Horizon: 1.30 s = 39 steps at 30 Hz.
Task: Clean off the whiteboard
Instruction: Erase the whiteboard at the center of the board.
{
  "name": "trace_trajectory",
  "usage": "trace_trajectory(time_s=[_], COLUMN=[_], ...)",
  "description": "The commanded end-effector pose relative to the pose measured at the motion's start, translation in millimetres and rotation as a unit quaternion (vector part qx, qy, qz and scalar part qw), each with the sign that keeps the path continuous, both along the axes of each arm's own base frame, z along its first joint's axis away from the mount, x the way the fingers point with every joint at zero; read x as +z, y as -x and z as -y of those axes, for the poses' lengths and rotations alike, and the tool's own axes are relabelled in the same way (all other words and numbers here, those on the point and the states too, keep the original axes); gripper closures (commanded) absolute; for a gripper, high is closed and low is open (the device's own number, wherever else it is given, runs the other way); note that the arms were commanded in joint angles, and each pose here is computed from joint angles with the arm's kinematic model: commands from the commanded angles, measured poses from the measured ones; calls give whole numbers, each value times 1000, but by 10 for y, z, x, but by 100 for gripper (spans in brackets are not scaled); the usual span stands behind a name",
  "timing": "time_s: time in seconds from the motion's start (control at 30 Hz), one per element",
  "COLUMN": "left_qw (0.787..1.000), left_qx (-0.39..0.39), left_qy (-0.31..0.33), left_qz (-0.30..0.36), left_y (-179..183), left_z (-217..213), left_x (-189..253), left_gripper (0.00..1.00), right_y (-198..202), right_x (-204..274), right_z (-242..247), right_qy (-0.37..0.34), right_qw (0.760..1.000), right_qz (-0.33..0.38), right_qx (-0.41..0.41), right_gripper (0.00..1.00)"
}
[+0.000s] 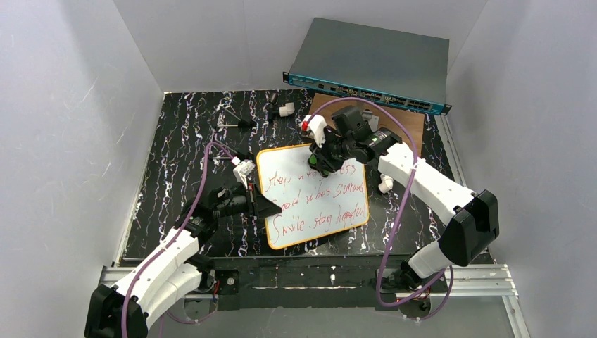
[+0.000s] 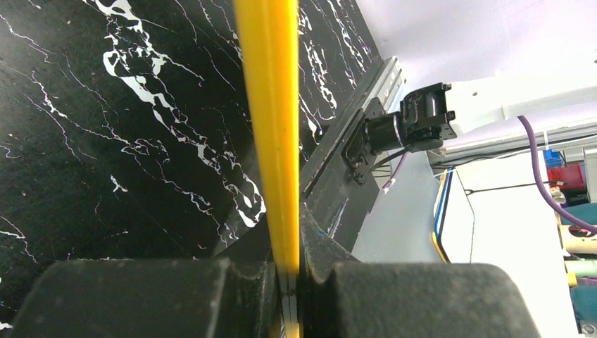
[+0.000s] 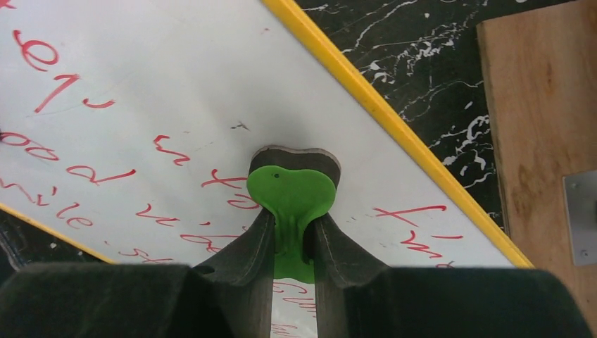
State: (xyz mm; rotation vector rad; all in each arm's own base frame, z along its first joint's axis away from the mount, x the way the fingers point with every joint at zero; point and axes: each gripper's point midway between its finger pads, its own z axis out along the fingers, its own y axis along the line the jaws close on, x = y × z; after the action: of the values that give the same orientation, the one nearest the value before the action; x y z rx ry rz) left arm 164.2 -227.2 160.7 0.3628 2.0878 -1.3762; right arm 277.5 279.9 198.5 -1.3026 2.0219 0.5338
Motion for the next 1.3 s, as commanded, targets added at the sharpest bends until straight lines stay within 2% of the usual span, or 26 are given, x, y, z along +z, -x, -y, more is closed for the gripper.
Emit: trace_trajectory(time_s=[0.0,0.17,0.33,0.4,0.6,0.97,1.1,1.2,1.27], left_qw=[995,994,994,994,994,995,995,995,995], left_qx=[-43,-41,-40,-39,-35,-37,-38,-39,-40], left_qy=[22,23,23,22,19,17,17,18,21], left_qz=[93,99,102,101,100,94,91,90,92], left_y=[23,20,18,16,4,-5,-8,-7,-4], left_z=[72,70,68,69,61,69,76,78,81], left_x=[228,245,249,243,229,192,175,176,191], left_gripper=[100,100,100,100,100,100,100,100,100], right_y=[-356,-339,236,380,122,-501,-447,-158,-36], right_x=[73,-31,-69,3,266,213,119,134,189], right_z=[109,269,125,74,153,541,512,342,191], right_qy=[13,30,-18,-39,-56,-6,-2,-19,-23], right_qw=[996,995,997,994,997,991,994,1000,1000], right_qz=[55,64,-5,-21,-9,56,41,1,4], right_qx=[-65,-67,71,102,44,-119,-99,-14,21], right_gripper=[99,99,99,99,99,99,99,99,99])
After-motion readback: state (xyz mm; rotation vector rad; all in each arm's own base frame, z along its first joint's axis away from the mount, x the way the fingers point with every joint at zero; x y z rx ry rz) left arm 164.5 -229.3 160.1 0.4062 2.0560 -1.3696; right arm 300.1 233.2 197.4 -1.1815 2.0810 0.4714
